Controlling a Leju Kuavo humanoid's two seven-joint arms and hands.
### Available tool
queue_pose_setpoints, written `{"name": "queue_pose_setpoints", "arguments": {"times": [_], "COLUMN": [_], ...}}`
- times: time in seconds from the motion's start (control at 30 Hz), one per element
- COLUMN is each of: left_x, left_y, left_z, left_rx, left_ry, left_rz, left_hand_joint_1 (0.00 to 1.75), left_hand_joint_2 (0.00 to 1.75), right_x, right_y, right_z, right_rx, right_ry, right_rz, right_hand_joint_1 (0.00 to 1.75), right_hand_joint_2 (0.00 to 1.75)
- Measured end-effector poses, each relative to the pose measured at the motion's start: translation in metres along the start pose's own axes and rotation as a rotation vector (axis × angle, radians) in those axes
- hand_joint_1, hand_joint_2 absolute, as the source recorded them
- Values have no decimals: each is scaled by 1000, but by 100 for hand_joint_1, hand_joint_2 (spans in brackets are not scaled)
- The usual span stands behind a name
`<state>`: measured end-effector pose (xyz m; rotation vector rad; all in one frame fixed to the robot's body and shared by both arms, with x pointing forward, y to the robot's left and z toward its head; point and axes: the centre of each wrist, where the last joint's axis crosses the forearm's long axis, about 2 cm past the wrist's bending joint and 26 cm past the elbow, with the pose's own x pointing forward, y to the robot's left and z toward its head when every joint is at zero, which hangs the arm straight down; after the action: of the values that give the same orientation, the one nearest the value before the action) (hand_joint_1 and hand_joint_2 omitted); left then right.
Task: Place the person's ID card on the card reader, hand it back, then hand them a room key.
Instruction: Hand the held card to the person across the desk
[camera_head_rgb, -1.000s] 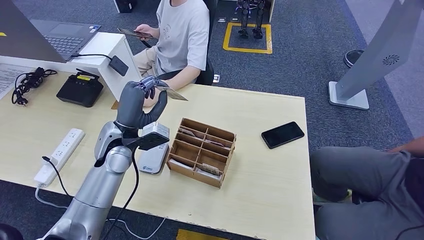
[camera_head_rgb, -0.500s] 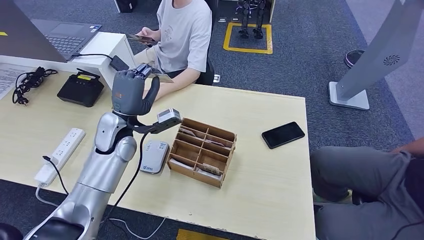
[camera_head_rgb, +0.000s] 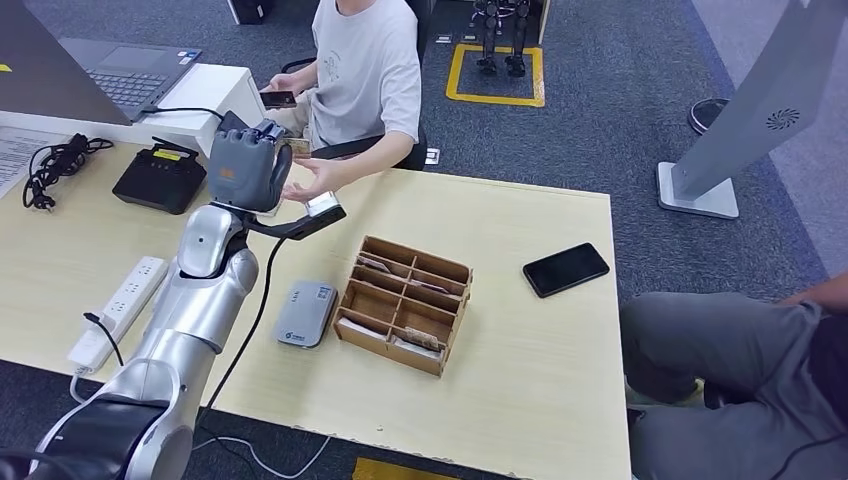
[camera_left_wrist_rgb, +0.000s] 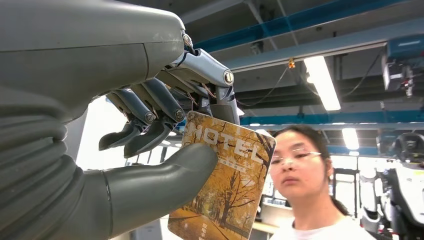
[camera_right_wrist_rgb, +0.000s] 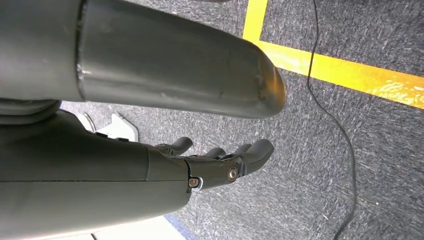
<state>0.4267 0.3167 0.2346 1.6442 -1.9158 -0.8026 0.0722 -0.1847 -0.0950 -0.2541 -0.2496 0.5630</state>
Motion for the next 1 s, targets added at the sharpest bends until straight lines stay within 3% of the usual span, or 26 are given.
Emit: {"name": "queue_pose_setpoints", "arguments": {"times": [0.77,0.8,0.9,0.93,1.0], "left_x": [-17,-17,-17,-16,-16], "left_y": [-10,-10,-11,-11,-11], "left_z": [14,14,15,15,15], "left_rx": [-62,-63,-64,-65,-65], "left_ry": [67,68,69,68,62], "left_rz": [-33,-32,-31,-31,-31], "left_hand_joint_1": [163,134,11,0,0], "left_hand_joint_2": [175,175,175,175,175], "right_x": [0,0,0,0,0], "right_y": [0,0,0,0,0], "right_z": [0,0,0,0,0], "right_rx": [1,1,1,1,1], "right_ry": [7,7,7,7,5], "right_rz": [9,9,9,9,9], "right_hand_joint_1": [0,0,0,0,0], "right_hand_joint_2": [0,0,0,0,0]}}
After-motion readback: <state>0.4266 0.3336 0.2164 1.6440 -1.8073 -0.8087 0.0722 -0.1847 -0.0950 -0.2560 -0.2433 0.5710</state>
